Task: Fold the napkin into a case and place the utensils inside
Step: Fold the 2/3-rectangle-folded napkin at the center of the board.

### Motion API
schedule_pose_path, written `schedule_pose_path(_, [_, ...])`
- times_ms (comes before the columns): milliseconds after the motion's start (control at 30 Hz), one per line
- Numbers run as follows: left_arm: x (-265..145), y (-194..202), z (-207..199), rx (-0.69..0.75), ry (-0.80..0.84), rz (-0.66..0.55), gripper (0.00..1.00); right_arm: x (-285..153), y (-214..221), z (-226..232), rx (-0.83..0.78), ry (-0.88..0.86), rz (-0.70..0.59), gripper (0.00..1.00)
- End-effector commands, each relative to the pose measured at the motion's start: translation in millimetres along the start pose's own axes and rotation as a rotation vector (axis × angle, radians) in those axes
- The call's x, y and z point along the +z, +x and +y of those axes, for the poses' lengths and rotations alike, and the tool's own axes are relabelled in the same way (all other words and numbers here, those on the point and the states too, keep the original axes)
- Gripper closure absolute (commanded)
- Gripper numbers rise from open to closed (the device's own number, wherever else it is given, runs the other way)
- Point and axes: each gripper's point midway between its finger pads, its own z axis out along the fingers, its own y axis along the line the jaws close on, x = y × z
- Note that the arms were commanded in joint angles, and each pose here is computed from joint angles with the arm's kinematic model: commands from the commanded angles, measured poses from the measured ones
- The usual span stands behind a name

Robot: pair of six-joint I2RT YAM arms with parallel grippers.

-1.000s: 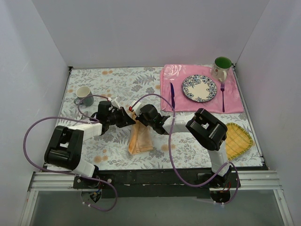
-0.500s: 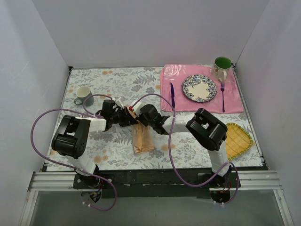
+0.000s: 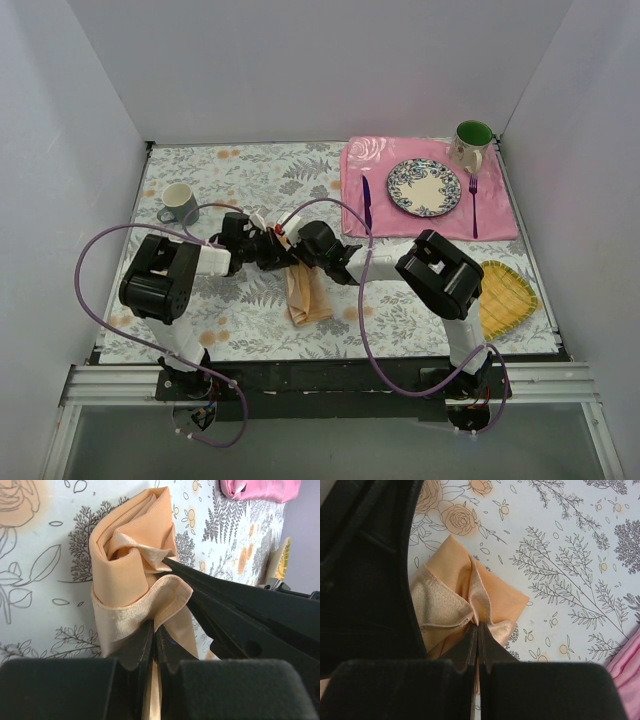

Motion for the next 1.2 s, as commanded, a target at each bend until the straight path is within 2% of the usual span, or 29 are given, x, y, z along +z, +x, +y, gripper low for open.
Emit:
schedule_pose_path(0, [10.3,3.9,13.2,-0.041,-0.051,0.032,0.96,-0.3,-20.7,-5.7,0.048,0.004,-0.039,0.99])
schedule_pose_path(333, [19.0,17.3,52.9,-0.151,-0.195,0.106,0.95,-2.2,-36.5,-23.0,0.147,-0.019,-0.026,0.99])
schedule_pose_path(400, [17.6,12.5,39.8,-0.134,-0.126,0.097,0.95,-2.3,-35.3,-21.3,0.152,-0.038,-0.021,0.99])
schedule_pose_path(533, [0.5,-7.2,-5.2,-0.057,0.02,0.007,0.97,-1.1,-24.3,-17.5,0.155,-0.05,0.002,0.99])
schedule_pose_path(733, [-5.9,-29.8,-43.3,-0.044,0.137,-0.044,0.97,-1.3,-18.3,-14.4,0.168,-0.058,0.013,0.99])
schedule_pose_path(1167, [19.8,-19.5,-28.6,-0.096,0.124,-0.013,0.97,-1.4,-15.7,-13.8,0.189,-0.065,0.025,0.99])
